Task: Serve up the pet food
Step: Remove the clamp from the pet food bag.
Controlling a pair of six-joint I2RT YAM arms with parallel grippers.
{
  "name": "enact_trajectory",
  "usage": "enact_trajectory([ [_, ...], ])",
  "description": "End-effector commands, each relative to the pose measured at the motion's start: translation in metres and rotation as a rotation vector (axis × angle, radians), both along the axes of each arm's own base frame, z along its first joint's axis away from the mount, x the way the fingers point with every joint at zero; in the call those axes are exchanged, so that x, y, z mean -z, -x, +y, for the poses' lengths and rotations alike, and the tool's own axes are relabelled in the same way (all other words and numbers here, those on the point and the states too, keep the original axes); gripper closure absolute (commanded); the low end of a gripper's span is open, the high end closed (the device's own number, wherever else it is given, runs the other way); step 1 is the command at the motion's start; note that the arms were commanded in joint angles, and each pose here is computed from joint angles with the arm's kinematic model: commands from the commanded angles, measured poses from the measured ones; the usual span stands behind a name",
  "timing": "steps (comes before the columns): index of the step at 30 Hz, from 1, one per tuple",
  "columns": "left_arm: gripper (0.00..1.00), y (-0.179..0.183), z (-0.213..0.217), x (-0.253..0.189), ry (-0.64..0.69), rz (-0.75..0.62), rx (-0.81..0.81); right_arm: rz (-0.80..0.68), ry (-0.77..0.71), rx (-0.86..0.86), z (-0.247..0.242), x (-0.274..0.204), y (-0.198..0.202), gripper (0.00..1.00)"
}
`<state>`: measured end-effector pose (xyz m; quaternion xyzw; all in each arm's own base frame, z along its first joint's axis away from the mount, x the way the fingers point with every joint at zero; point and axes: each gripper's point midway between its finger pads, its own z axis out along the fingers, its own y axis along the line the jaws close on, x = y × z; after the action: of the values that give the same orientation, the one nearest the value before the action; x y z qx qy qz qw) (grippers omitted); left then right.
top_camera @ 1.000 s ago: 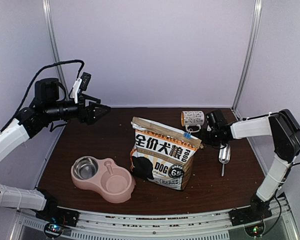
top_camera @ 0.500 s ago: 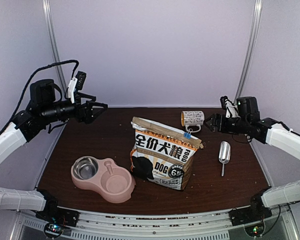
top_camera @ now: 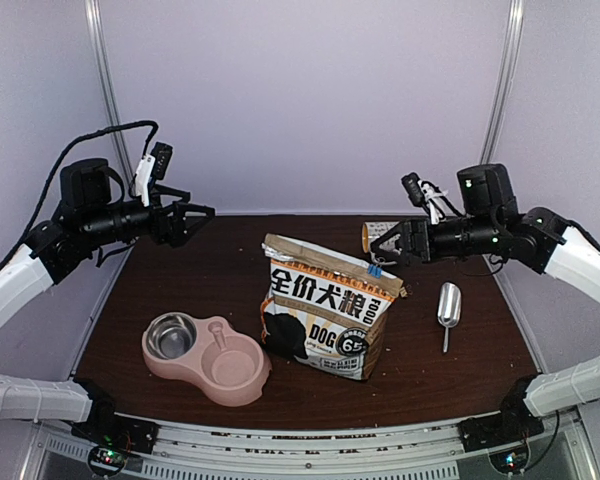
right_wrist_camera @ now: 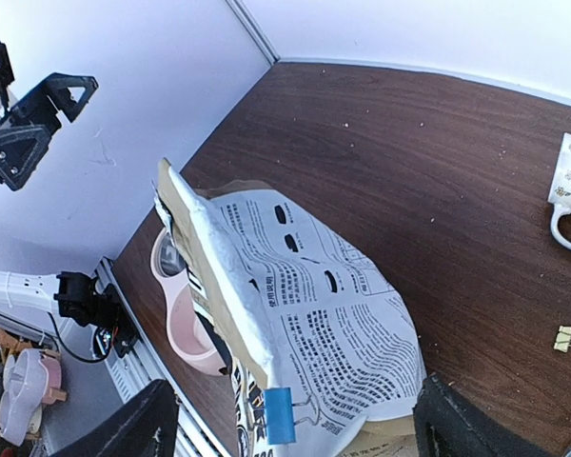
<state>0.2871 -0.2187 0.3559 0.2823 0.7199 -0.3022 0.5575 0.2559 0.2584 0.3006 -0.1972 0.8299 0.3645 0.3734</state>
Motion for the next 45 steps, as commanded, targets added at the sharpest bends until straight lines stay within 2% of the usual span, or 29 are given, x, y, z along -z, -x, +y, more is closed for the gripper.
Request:
enact_trajectory([
  [1,0.02,-0.003,0.001,-0.005,0.000,-0.041,-0.010,0.057,0.064,-0.028,0.008,0.016,0.002,0.14],
  [8,0.02,-0.002,0.000,-0.007,0.004,-0.040,-0.003,0.068,0.042,-0.126,0.026,0.011,0.019,0.19],
  [23,0.02,0.000,-0.001,-0.008,0.013,-0.037,0.009,0.075,0.040,-0.099,0.027,0.008,0.014,0.55],
  [33,0.02,0.000,-0.002,-0.008,0.014,-0.034,0.011,0.090,0.052,-0.089,0.025,0.014,0.014,0.62],
  [41,0.02,-0.001,-0.002,-0.007,0.013,-0.033,0.012,0.053,0.042,-0.054,0.021,0.002,0.009,0.78],
  [45,0.02,-0.001,-0.002,-0.007,0.013,-0.035,0.010,0.037,0.048,-0.038,0.019,-0.001,0.007,0.80],
])
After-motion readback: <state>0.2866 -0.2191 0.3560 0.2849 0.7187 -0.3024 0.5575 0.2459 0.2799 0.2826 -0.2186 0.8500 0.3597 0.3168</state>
